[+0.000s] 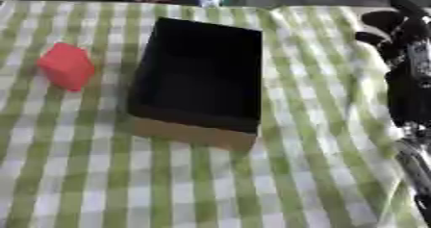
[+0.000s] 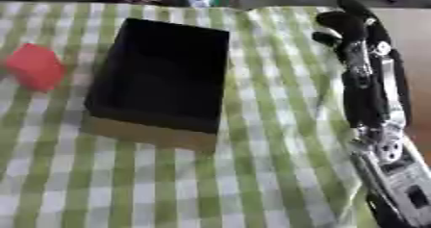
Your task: Pick up objects on the table and place them in the box.
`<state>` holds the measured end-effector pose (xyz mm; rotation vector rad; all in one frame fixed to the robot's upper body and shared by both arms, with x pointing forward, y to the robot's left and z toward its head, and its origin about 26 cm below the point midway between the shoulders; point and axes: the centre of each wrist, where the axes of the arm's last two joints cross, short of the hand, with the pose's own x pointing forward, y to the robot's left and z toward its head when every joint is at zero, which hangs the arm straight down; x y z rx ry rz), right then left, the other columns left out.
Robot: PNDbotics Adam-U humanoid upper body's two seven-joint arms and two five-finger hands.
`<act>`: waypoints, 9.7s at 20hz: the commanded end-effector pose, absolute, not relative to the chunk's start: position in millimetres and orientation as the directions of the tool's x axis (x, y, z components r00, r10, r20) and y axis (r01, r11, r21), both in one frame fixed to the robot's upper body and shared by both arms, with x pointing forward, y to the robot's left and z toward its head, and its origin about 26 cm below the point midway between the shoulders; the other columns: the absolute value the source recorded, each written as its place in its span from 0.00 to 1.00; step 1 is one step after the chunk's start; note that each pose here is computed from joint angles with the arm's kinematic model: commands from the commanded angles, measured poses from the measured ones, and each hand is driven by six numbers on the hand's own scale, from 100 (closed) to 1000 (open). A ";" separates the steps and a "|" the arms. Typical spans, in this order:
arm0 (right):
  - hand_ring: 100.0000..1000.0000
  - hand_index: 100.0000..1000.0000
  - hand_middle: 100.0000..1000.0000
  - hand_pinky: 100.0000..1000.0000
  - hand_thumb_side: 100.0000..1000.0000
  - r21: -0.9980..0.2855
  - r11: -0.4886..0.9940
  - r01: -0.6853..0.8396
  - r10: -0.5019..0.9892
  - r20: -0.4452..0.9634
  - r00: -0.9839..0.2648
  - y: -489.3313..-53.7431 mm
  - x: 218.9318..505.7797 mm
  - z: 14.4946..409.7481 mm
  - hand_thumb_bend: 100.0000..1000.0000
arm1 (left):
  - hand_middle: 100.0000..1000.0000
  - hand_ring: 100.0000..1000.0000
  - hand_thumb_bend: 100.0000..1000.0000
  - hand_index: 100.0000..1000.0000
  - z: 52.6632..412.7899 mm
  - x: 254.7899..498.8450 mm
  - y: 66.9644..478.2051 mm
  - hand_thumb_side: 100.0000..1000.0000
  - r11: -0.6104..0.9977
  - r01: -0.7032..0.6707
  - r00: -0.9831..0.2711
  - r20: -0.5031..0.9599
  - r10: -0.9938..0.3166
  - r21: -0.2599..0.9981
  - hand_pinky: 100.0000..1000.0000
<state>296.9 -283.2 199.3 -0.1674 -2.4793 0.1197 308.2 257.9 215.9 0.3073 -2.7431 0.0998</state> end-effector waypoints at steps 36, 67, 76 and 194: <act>0.82 0.87 0.66 0.75 0.72 -0.167 0.978 0.128 0.202 0.581 -0.788 -289.1 291.7 199.8 0.00 | 0.67 0.64 0.29 0.85 297.8 296.4 303.6 0.71 0.705 -0.557 -0.734 0.136 -0.665 0.439 0.70; 0.81 0.87 0.66 0.74 0.73 -0.233 0.963 0.135 0.249 0.581 -0.775 -298.1 287.4 195.3 0.00 | 0.91 0.85 0.88 1.00 363.8 372.0 369.3 0.60 -0.306 -0.184 -0.484 -0.357 -0.799 0.934 0.70; 0.81 0.87 0.66 0.75 0.73 -0.233 0.965 0.118 0.236 0.584 -0.777 -294.3 288.7 196.6 0.00 | 0.93 0.86 0.90 1.00 360.0 399.6 360.4 0.56 -0.374 -0.116 -0.488 -0.381 -0.786 0.920 0.70; 0.81 0.87 0.64 0.76 0.68 -0.162 0.984 0.068 0.153 0.599 -0.786 -283.6 294.7 208.9 0.00 | 0.49 0.59 0.00 0.64 337.3 420.0 141.0 0.19 -0.126 -0.077 -0.697 -0.144 -0.702 0.989 0.62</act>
